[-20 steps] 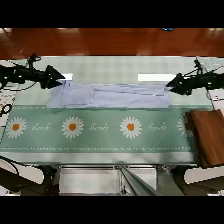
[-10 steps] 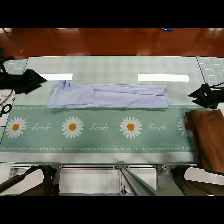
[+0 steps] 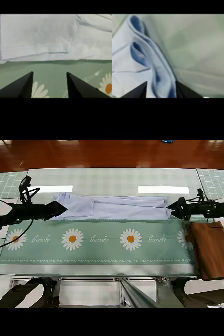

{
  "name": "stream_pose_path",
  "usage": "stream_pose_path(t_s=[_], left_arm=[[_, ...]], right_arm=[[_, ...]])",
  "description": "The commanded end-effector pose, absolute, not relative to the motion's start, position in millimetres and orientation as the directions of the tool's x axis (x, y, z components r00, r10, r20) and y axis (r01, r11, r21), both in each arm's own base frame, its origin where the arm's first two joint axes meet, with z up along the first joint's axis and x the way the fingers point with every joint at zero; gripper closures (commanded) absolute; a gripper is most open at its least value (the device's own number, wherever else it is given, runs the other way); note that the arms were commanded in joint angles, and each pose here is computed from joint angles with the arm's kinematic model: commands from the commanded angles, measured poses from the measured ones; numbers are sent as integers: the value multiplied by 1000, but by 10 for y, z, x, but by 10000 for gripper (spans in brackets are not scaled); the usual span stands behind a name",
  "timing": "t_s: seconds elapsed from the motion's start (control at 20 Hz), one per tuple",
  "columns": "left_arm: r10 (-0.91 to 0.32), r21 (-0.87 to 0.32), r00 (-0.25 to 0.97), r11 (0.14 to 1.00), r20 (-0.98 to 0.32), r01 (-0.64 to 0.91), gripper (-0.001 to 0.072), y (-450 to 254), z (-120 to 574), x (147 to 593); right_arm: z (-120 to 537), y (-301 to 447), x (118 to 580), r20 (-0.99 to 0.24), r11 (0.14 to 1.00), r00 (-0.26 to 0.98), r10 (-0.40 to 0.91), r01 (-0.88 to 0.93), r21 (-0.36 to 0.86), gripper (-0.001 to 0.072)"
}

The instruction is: Fold the shirts.

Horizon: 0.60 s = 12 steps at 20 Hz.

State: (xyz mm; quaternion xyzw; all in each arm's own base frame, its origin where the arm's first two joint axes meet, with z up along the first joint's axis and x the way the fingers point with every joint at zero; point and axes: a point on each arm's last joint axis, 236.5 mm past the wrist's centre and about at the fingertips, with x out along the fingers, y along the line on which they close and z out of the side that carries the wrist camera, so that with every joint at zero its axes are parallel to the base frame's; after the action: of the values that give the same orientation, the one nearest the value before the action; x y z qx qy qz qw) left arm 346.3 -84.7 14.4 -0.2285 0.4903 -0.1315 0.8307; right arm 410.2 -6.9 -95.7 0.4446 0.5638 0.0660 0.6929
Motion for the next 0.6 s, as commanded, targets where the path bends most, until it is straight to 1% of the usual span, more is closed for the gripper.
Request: stream_pose_path(t_s=[0.0, 0.1, 0.15, 0.2, 0.25, 0.3, 0.35, 0.4, 0.45, 0.55], left_arm=[[-452, -516, 486, 857, -748, 3, 202, -912, 146, 3448], [-452, -516, 486, 857, -748, 3, 202, -912, 144, 3448], [-452, -516, 486, 857, -748, 4, 202, -912, 144, 3448], [-452, -516, 486, 857, -748, 4, 202, -912, 144, 3448], [-452, -516, 486, 857, -748, 4, 203, -912, 146, 3449], [-452, -516, 486, 857, -748, 4, 205, -913, 147, 3450], [-453, -516, 487, 857, -747, 5, 218, -913, 153, 3453], [-453, -516, 489, 856, -745, 7, 418, -916, 169, 3460], [-455, -516, 493, 856, -742, 13, 683, -919, 187, 3472], [-503, -555, 514, 830, -695, 61, 687, -1064, 317, 3531]], right_arm=[[-1002, 281, 4309, -696, 599, 323, 641, 356, 717, 292], [-1003, 490, 4419, -697, 619, 301, 651, 320, 717, 293], [-993, 574, 4470, -698, 629, 296, 653, 302, 716, 314], [-973, 633, 4513, -700, 640, 296, 649, 284, 714, 429], [-932, 673, 4548, -698, 644, 299, 651, 268, 716, 645], [-870, 696, 4558, -691, 644, 294, 661, 251, 723, 687], [-787, 680, 4553, -686, 645, 291, 667, 237, 727, 688], [-675, 639, 4538, -682, 646, 297, 669, 223, 730, 688], [-538, 557, 4497, -690, 664, 303, 657, 200, 721, 688], [-261, 365, 4304, -738, 733, 290, 610, 148, 664, 688]])
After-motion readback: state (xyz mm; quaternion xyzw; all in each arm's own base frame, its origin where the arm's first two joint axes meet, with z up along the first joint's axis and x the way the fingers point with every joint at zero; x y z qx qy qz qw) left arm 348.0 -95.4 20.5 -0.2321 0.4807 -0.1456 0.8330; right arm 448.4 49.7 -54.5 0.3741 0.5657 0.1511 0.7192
